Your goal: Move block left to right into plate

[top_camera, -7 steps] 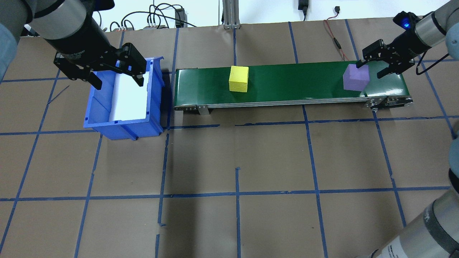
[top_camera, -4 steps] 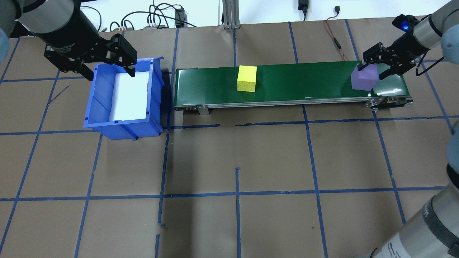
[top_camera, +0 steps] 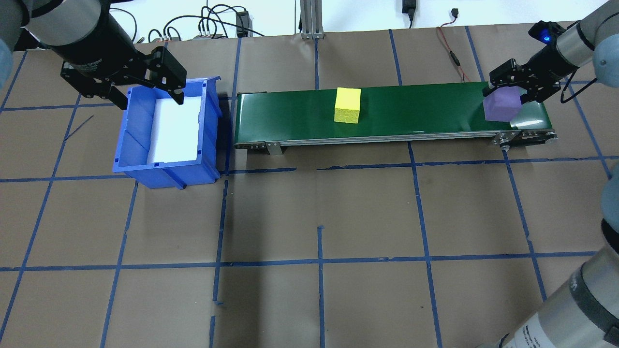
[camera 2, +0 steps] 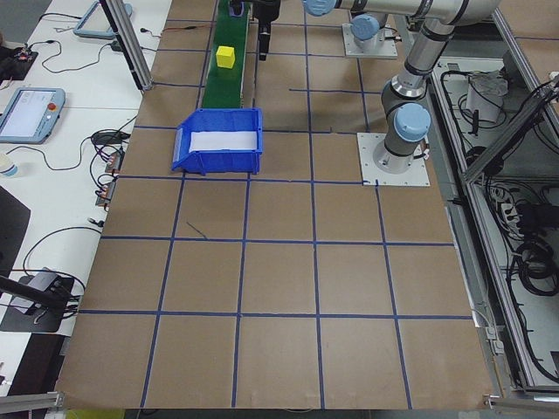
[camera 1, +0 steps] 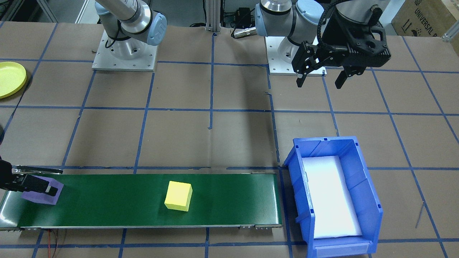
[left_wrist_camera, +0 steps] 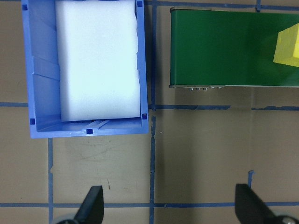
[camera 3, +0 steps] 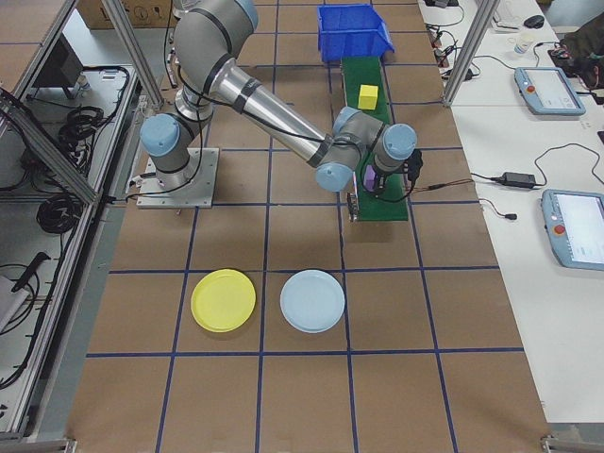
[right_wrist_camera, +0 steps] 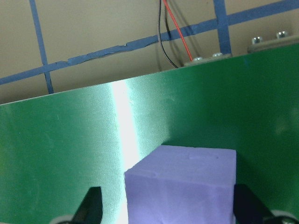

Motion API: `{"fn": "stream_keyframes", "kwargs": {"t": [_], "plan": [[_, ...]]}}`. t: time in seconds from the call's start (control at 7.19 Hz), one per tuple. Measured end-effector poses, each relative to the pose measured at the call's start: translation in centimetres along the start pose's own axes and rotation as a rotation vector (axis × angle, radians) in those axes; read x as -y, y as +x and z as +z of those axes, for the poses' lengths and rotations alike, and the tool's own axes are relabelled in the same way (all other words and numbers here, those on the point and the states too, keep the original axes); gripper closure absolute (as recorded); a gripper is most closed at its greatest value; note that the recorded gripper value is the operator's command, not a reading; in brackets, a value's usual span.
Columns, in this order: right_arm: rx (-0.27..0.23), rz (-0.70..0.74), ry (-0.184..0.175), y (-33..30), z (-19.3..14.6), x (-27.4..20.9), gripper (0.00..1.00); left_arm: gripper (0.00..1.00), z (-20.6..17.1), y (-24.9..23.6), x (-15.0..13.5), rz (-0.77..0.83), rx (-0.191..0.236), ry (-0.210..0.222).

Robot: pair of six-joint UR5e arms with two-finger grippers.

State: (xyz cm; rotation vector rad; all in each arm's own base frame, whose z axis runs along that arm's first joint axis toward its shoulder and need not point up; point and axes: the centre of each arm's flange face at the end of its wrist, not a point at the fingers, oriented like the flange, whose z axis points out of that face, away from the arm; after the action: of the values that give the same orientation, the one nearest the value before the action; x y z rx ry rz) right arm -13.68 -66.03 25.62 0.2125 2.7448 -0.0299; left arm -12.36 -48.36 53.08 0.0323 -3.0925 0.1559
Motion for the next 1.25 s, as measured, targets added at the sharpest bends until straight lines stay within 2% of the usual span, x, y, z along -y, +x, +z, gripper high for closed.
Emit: {"fn": "stream_keyframes", "kwargs": {"t": [0.14, 0.28, 0.7, 0.83, 0.97, 1.11, 1.25], "plan": [[-0.027, 0.001, -0.013, 0.5, 0.5, -0.1, 0.61, 0.00, 0.0, 0.1, -0.1, 0.001, 0.000, -0.002], [-0.067, -0.004, -0.018, 0.8, 0.3, -0.1, 0.65, 0.00, 0.0, 0.1, -0.1, 0.002, 0.000, -0.003], [-0.181, -0.074, 0.000, 0.3, -3.2, -0.8, 0.67, 0.00, 0.0, 0.1, -0.1, 0.002, 0.000, -0.003], [-0.242, -0.152, -0.007, 0.9, -5.0, -1.6, 0.67, 0.00, 0.0, 0.1, -0.1, 0.002, 0.001, -0.004], [-0.305, -0.220, -0.030, 3.9, -6.9, -2.5, 0.67, 0.00, 0.0, 0.1, -0.1, 0.002, 0.001, -0.004], [-0.330, -0.261, -0.046, 8.4, -8.9, -3.7, 0.67, 0.00, 0.0, 0.1, -0.1, 0.002, 0.001, -0.004], [-0.335, -0.287, -0.055, 13.2, -10.6, -5.3, 0.67, 0.00, 0.0, 0.1, -0.1, 0.002, 0.001, -0.005]]}}
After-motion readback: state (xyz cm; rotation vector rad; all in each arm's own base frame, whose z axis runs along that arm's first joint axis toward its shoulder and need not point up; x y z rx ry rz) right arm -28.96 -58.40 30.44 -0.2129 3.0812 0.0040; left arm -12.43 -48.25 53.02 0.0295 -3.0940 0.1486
